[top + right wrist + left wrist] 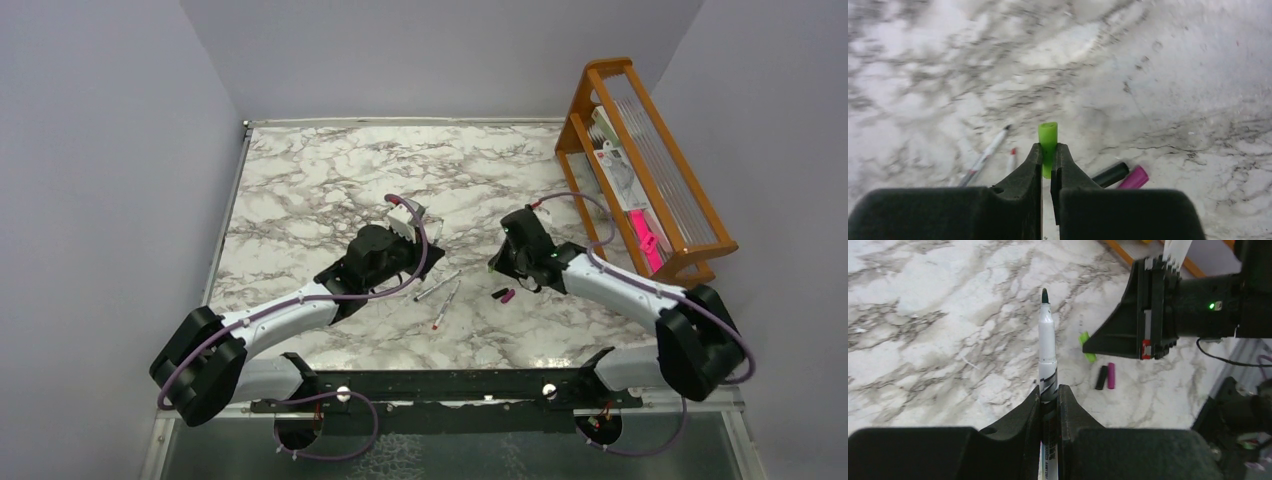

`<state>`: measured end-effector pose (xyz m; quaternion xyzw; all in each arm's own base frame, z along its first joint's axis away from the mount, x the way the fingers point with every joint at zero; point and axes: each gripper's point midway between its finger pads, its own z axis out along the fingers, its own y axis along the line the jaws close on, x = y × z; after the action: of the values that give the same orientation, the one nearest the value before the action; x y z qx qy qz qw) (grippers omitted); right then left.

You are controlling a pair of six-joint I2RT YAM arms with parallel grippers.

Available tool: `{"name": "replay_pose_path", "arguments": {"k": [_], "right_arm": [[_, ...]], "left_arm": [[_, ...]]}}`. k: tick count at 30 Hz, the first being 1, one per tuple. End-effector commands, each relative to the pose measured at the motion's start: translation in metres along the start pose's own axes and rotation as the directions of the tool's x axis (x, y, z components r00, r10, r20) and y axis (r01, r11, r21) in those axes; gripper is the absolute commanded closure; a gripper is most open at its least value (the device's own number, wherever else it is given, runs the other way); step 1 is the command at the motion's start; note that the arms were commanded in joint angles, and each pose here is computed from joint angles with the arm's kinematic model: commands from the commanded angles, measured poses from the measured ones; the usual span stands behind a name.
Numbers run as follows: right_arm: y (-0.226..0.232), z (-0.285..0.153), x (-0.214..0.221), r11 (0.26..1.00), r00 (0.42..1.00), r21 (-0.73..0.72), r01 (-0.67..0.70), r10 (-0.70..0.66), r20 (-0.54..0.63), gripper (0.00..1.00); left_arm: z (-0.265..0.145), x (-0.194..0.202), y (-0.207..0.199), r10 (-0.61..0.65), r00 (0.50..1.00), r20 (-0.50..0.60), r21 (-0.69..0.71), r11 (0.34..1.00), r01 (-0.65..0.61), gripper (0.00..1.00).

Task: Insert the pens into the pen caps

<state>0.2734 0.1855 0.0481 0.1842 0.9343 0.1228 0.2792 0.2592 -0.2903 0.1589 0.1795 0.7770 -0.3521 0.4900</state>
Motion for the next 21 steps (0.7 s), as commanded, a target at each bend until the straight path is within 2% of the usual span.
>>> {"name": "replay_pose_path", "arguments": {"k": [1, 4, 8, 12, 21], "right_arm": [[0.065, -0.056, -0.052, 0.929, 0.967, -0.337, 0.153, -0.071, 0.244, 0.99], [0.082, -0.09, -0.073, 0.881, 0.939, -0.437, 0.181, -0.023, 0.343, 0.99], [0.101, -0.118, -0.085, 0.814, 0.915, -0.537, 0.223, 0.016, 0.404, 0.99], [0.121, -0.147, -0.088, 0.691, 0.868, -0.634, 0.349, 0.017, 0.497, 0.99], [0.115, -0.164, -0.09, 0.65, 0.84, -0.672, 0.354, 0.095, 0.534, 0.99]], "left_arm": [[0.002, -0.015, -0.045, -0.112, 0.994, 0.006, 0.215, 0.971, 0.108, 1.0], [0.006, -0.018, -0.059, -0.187, 0.982, -0.018, 0.281, 0.942, 0.184, 1.0], [0.01, -0.024, -0.073, -0.246, 0.968, -0.037, 0.336, 0.91, 0.244, 1.0], [0.01, -0.029, -0.085, -0.256, 0.965, -0.049, 0.376, 0.891, 0.256, 1.0], [0.009, -0.031, -0.096, -0.254, 0.966, -0.053, 0.403, 0.879, 0.254, 1.0]]}}
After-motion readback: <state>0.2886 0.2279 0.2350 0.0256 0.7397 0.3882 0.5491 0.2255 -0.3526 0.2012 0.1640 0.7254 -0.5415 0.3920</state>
